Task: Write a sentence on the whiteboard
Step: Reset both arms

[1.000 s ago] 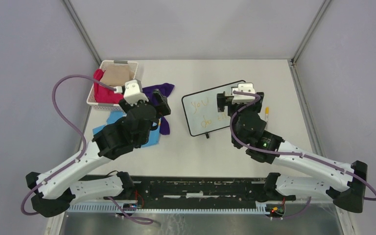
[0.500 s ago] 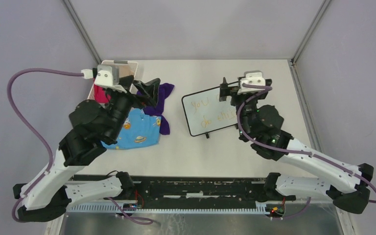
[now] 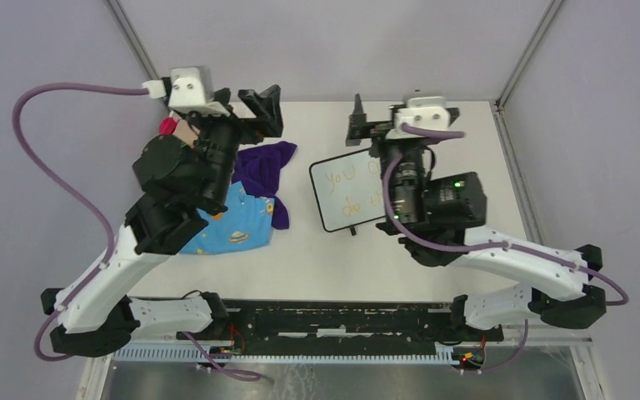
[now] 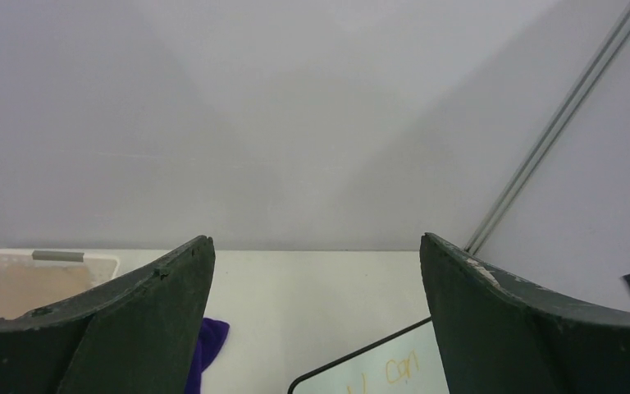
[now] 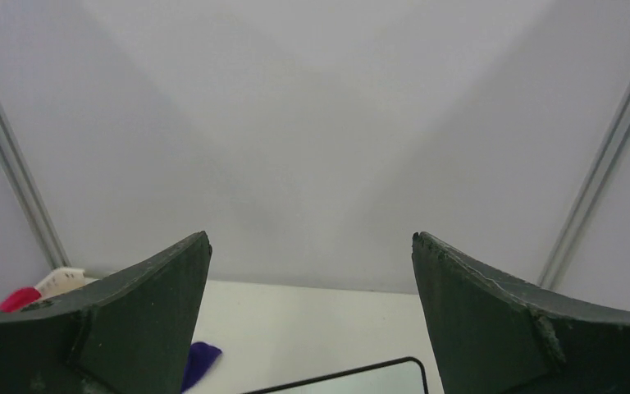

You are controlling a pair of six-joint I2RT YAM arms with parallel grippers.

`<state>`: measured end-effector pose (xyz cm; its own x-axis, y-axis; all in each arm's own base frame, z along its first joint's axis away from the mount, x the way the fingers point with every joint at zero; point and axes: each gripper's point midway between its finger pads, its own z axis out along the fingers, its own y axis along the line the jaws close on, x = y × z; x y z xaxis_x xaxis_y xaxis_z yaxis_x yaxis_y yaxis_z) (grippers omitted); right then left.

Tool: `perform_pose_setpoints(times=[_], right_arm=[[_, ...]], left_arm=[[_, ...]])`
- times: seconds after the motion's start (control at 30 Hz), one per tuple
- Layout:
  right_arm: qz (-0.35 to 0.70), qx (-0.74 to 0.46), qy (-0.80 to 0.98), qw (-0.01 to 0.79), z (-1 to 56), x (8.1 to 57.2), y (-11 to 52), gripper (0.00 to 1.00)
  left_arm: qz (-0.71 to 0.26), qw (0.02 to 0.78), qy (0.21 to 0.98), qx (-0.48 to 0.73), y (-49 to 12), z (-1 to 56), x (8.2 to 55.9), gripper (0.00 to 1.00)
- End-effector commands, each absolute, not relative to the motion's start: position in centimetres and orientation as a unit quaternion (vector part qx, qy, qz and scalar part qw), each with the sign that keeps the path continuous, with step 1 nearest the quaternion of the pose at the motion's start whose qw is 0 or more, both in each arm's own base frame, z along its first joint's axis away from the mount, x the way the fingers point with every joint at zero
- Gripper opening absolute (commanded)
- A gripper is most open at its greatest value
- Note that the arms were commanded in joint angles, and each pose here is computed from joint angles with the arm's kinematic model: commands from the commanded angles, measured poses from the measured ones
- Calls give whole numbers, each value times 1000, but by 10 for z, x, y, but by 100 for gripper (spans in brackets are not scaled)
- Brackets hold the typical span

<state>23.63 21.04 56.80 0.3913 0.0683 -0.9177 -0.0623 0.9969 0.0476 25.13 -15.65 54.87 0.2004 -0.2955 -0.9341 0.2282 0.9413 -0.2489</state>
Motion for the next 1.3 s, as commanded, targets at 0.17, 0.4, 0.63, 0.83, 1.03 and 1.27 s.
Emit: perform_pose_setpoints(times=[0.17, 0.4, 0.63, 0.83, 1.03, 1.27], right_arm=[[45, 7, 596, 802, 497, 235, 196, 98], [31, 15, 622, 782, 455, 239, 158, 98], [5, -36, 639, 768, 419, 230, 136, 98], [31, -27, 646, 762, 415, 218, 113, 98], [74, -16, 631, 772, 416, 208, 100, 98], [75, 2, 622, 780, 423, 203, 82, 98]], left_arm=[[-191, 738, 643, -78, -176, 519, 265, 100], [-181, 710, 674, -91, -182, 484, 270, 100], [-177, 704, 687, -32, -183, 469, 260, 100], [-175, 696, 696, -20, -173, 464, 250, 100], [-187, 696, 693, -15, -167, 463, 243, 100], [-227, 722, 653, -21, -157, 511, 231, 100]])
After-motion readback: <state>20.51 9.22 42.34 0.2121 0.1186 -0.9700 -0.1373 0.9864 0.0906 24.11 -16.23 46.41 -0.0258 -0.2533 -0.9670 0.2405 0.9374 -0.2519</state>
